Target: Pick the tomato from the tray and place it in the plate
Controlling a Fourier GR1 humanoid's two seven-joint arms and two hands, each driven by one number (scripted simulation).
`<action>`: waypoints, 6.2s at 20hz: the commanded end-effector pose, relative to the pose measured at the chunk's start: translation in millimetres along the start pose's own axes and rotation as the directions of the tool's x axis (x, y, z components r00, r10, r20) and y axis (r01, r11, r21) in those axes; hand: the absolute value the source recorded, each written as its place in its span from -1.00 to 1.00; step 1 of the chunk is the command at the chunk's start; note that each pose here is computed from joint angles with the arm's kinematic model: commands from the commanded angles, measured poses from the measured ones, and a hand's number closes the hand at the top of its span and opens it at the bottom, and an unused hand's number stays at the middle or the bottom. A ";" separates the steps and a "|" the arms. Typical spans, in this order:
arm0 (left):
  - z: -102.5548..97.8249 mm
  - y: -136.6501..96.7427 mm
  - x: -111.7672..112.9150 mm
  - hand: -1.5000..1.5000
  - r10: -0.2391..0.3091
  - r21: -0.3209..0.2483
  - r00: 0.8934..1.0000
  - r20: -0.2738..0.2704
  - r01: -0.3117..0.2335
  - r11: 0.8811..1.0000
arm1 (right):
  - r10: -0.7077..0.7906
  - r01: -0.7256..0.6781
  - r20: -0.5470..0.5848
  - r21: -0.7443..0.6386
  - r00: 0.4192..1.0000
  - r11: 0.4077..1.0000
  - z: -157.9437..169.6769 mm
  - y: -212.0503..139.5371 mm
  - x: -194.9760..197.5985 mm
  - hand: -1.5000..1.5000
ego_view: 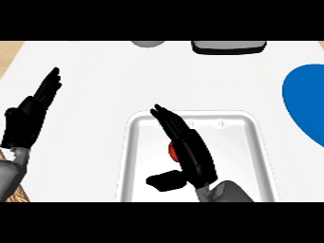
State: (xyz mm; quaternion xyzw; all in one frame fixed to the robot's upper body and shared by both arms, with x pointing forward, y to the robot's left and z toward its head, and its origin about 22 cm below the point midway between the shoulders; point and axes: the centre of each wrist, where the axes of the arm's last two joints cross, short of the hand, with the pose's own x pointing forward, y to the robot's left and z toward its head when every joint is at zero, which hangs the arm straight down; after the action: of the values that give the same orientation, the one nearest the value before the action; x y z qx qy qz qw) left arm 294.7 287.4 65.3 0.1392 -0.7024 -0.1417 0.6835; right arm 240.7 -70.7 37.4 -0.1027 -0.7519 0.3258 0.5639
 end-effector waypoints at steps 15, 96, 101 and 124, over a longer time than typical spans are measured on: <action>6.6 -25.3 -6.0 0.00 0.114 0.022 0.993 -0.035 -0.113 0.993 | 0.482 -0.406 -0.243 0.302 0.842 0.863 -20.0 -62.7 79.6 -1.00; -10.8 -37.7 -2.8 0.00 0.120 -0.005 0.993 -0.012 -0.120 0.993 | 0.320 -0.430 -0.365 -0.276 0.874 0.860 176.7 -456.1 -167.4 1.00; -11.7 -36.4 -6.2 0.00 0.105 -0.028 0.994 -0.015 -0.105 0.994 | 0.286 -0.373 -0.316 -0.260 0.904 0.891 127.8 -435.5 -179.4 1.00; -10.1 -43.9 5.3 0.00 0.128 -0.039 0.992 -0.017 -0.128 0.991 | 0.056 -0.157 -0.402 -0.222 0.914 0.962 69.8 -334.5 -241.8 -1.00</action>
State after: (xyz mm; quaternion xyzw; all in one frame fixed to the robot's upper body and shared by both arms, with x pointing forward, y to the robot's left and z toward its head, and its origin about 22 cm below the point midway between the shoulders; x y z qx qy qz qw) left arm 308.3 255.4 56.6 0.0954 -0.7049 -0.1282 0.6911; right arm 333.3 -477.4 45.7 -0.3168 -0.6137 0.2786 0.6673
